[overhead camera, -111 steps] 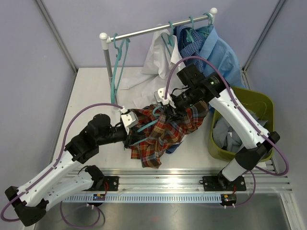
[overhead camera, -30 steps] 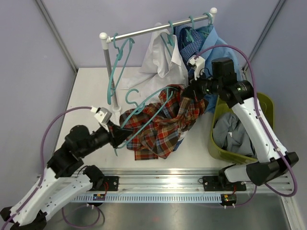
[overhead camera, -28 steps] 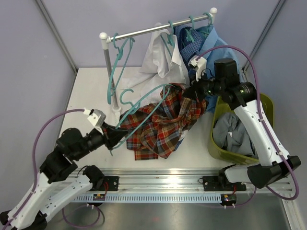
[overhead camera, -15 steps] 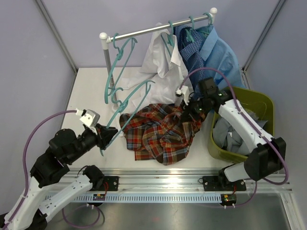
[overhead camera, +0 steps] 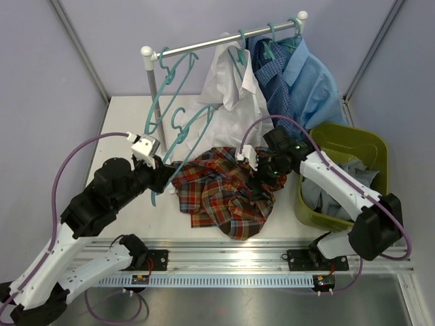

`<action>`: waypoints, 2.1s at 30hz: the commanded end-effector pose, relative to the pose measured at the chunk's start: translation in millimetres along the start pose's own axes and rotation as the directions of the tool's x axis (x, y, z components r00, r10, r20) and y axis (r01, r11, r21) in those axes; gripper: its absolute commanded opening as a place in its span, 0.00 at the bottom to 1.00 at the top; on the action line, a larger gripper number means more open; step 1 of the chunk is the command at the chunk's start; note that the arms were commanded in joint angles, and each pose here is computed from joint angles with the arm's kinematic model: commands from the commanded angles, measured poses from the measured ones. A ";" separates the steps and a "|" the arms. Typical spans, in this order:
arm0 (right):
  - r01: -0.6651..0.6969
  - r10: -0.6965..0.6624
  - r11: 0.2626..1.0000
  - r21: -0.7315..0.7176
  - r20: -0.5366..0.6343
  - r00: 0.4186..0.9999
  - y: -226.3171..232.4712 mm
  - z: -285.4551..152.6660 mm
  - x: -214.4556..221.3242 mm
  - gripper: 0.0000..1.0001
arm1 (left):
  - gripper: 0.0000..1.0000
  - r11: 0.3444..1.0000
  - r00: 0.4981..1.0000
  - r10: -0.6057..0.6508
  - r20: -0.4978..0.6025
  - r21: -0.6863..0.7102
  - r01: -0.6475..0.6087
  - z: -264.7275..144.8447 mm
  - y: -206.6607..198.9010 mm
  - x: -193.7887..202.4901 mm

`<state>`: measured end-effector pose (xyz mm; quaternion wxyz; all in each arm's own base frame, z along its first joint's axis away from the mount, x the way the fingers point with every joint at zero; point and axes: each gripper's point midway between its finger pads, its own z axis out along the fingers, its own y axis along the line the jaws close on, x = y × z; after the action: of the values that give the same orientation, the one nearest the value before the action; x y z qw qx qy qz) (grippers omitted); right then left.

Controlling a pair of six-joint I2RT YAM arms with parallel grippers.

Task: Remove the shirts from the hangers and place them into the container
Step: Hang the hanger back to the clothesline with the left arm

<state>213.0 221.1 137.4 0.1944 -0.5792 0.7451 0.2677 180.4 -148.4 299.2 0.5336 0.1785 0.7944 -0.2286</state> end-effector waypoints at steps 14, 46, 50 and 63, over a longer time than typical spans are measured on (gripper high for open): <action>0.034 -0.067 0.994 0.108 0.319 0.945 13.3 -71.2 9.7 0.99 | 0.00 0.979 0.981 0.119 0.154 -0.182 -0.090 68.0 21.7 -125.0; 0.012 -0.041 0.996 0.086 0.341 0.939 15.2 -76.6 18.4 0.99 | 0.00 0.965 0.984 -0.079 0.157 -0.236 0.115 117.3 86.2 -154.5; 0.007 -0.035 0.997 0.083 0.340 0.940 14.5 -76.0 19.0 0.99 | 0.13 0.967 0.982 -0.086 0.165 -0.222 0.123 109.6 81.8 -156.1; -0.005 -0.019 0.998 0.070 0.346 0.938 13.4 -76.2 18.6 0.99 | 0.82 0.980 0.964 -0.075 0.254 -0.159 0.118 40.3 54.7 -169.9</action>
<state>195.7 158.9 181.5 0.3339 -0.5131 0.7192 0.3287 321.4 -135.8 419.6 0.6125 0.0514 0.7648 -0.1930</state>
